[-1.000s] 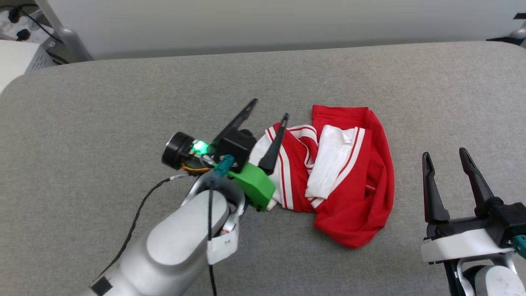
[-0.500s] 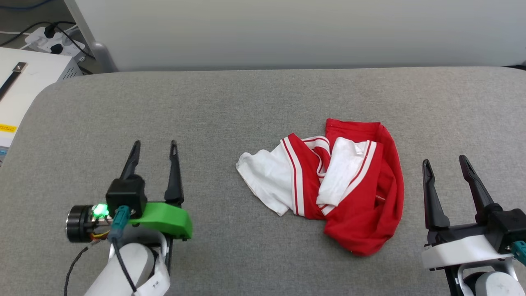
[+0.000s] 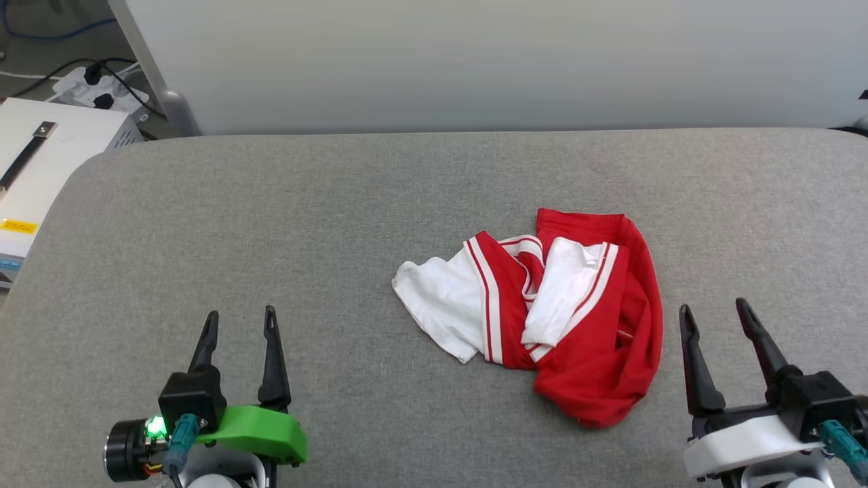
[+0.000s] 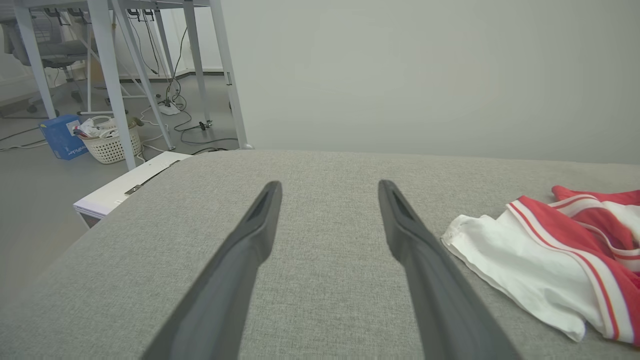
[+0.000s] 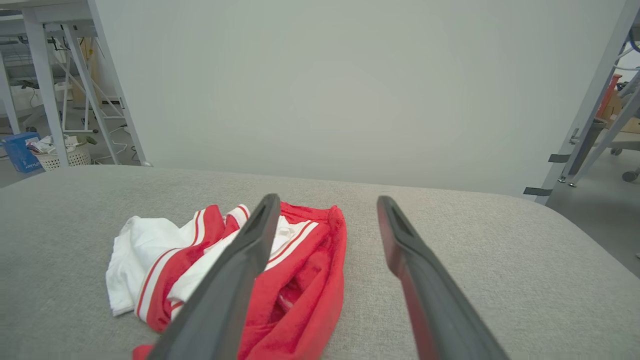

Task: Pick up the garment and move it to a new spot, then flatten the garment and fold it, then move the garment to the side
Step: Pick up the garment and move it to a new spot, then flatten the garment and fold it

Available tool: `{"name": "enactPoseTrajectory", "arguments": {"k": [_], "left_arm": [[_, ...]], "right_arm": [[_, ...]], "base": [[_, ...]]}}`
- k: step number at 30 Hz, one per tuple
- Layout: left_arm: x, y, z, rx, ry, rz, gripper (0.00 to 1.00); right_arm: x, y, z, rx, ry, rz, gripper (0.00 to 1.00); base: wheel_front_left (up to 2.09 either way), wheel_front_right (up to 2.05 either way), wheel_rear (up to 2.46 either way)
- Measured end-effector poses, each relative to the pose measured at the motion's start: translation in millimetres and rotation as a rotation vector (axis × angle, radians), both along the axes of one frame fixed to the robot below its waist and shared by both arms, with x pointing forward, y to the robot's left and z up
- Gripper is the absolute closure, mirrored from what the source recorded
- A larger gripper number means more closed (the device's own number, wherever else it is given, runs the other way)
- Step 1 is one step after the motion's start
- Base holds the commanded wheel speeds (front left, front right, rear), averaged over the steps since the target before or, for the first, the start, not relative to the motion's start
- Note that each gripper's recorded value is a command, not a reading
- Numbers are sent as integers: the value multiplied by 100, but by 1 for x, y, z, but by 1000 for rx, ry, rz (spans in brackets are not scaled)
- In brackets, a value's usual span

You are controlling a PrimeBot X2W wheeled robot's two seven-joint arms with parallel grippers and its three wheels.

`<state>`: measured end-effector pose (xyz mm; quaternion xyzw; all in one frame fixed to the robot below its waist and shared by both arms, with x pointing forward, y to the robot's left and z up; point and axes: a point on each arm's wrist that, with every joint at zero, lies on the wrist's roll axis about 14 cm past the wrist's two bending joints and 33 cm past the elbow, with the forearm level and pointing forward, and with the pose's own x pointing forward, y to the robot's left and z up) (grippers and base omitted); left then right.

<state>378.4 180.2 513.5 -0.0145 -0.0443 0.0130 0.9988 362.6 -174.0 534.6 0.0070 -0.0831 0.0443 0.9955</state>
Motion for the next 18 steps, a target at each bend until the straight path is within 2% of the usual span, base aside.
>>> {"name": "enactPoseTrajectory", "arguments": {"k": [12, 18], "left_arm": [[-8, 5, -10, 0, 23, 8, 0], [-7, 4, -13, 3, 32, 2, 0]], "right_arm": [[-7, 6, -16, 11, 49, 16, 0], [1, 7, -2, 4, 6, 21, 0]], "base": [[0, 0, 0], [0, 0, 0]]}}
